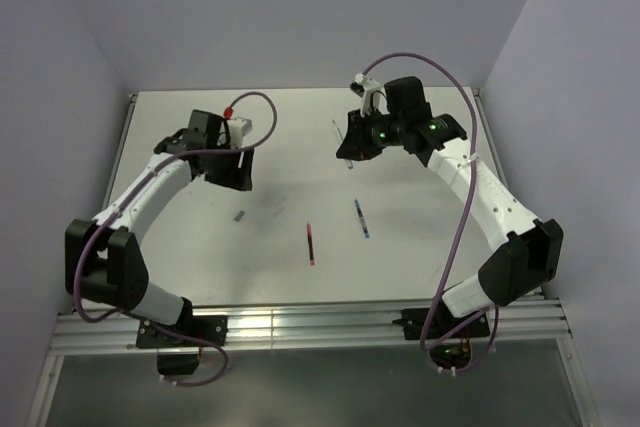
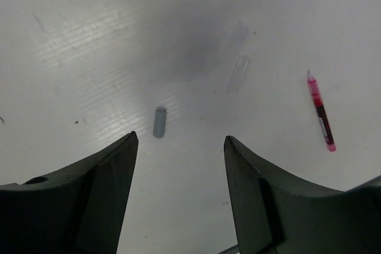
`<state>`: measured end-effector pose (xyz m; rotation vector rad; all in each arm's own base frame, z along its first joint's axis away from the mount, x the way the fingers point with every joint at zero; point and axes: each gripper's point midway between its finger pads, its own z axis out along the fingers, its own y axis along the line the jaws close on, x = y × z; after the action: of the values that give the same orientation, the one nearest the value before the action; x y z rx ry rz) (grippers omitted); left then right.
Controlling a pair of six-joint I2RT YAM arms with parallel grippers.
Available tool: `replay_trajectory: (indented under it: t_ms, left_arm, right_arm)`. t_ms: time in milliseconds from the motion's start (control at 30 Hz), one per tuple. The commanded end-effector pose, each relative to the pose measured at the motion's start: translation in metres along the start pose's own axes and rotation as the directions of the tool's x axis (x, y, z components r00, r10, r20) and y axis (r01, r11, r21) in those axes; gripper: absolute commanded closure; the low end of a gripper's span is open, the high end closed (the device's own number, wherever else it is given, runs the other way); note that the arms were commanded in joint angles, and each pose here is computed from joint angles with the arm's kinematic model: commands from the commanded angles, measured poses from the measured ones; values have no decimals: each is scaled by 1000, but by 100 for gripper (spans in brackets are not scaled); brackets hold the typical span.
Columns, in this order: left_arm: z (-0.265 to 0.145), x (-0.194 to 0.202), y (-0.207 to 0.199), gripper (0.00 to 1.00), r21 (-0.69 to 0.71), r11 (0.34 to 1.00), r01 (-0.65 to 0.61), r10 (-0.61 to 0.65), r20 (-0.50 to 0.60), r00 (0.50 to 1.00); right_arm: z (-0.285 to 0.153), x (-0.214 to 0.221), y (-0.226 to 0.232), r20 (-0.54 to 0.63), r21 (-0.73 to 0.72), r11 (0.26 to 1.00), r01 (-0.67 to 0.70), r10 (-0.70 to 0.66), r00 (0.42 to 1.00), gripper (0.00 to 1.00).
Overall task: Insert the pens into the pen caps
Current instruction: Pick up the pen from the center of the board, then insert the pen cap onto the pen.
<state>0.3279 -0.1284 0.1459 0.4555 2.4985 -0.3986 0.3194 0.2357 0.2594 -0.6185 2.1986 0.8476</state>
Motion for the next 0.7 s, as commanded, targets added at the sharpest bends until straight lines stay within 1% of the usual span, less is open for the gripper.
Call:
replay_trajectory:
  t_ms: [0,67,167,200,300,500,667]
  left_arm:
    - [20,22,9,35,-117,991,59,-68,-79,995]
    - [32,41,7,36,-142,989,41,-60,-133,989]
    - [49,59,6,44,-172,985,8,-40,-184,982]
    - [55,63,6,47,-176,984,5,-41,-202,979]
    - [66,66,4,51,-177,984,-5,-36,-229,973]
    - [72,55,15,54,-248,969,-19,-35,-211,977]
    - [65,45,17,53,-267,963,-26,-26,-190,981]
  right_arm:
    - [-10,4,7,5,-10,1000,27,-27,1000,100]
    - [-10,5,7,0,-13,1000,26,-26,1000,100]
    - [-8,9,6,-11,-16,1000,21,-21,1000,100]
    - [-6,10,5,-16,-18,1000,20,-20,1000,100]
    - [-6,12,6,-22,-23,1000,18,-19,1000,100]
    - [-6,14,5,-25,-22,1000,19,-20,999,100]
    - [-5,16,6,-33,-32,999,22,-23,999,100]
